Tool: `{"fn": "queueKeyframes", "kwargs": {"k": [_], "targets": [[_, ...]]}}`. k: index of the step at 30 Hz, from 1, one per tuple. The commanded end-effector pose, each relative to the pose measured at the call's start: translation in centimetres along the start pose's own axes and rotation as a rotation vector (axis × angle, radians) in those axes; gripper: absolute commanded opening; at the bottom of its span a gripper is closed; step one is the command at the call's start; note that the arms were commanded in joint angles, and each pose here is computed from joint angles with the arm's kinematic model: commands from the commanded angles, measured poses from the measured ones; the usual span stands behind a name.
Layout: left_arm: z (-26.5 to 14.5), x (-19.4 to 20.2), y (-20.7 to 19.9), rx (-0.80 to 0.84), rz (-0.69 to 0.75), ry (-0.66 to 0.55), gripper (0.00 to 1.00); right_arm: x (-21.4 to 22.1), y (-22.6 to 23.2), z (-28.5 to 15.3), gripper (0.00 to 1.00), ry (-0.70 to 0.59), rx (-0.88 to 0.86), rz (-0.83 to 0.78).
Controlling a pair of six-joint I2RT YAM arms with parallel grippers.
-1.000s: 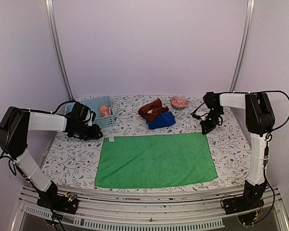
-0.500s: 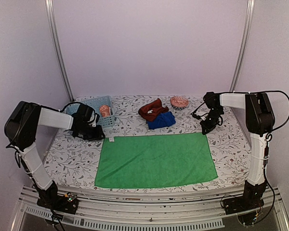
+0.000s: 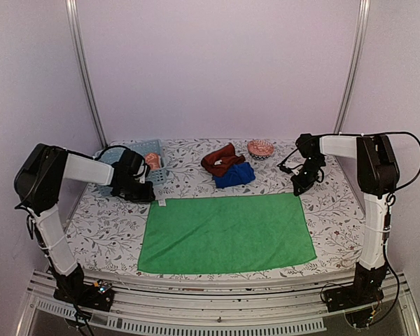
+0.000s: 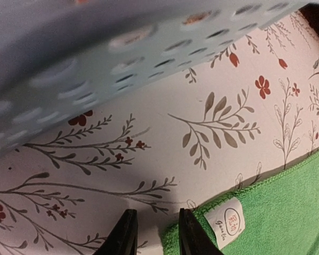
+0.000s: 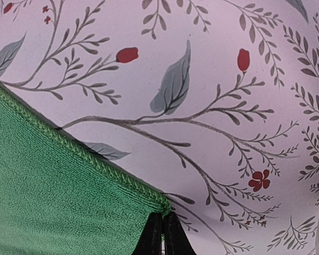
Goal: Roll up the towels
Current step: Pick up the towel from the center of the board.
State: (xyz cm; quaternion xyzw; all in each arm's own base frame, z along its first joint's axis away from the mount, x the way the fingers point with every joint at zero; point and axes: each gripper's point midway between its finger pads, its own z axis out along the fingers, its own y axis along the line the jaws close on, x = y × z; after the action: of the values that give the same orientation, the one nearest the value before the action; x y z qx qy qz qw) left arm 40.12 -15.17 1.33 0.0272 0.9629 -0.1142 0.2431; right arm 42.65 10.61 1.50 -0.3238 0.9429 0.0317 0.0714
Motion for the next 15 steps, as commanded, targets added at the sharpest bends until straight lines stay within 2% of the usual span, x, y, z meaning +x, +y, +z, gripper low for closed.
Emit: {"fn": "queueKeyframes", "kwargs": {"k": [1,15], "targets": [[0.6,1.6,-0.2,-0.033,0.050,0.056,0.30,-0.2,-0.5,-0.6,0.03,-0.007,0.008,0.000],[1.1,3.0,-0.5,-0.155,0.172,0.145,0.22,-0.2,-0.4,-0.3,0.03,-0.005,0.000,-0.002]]}}
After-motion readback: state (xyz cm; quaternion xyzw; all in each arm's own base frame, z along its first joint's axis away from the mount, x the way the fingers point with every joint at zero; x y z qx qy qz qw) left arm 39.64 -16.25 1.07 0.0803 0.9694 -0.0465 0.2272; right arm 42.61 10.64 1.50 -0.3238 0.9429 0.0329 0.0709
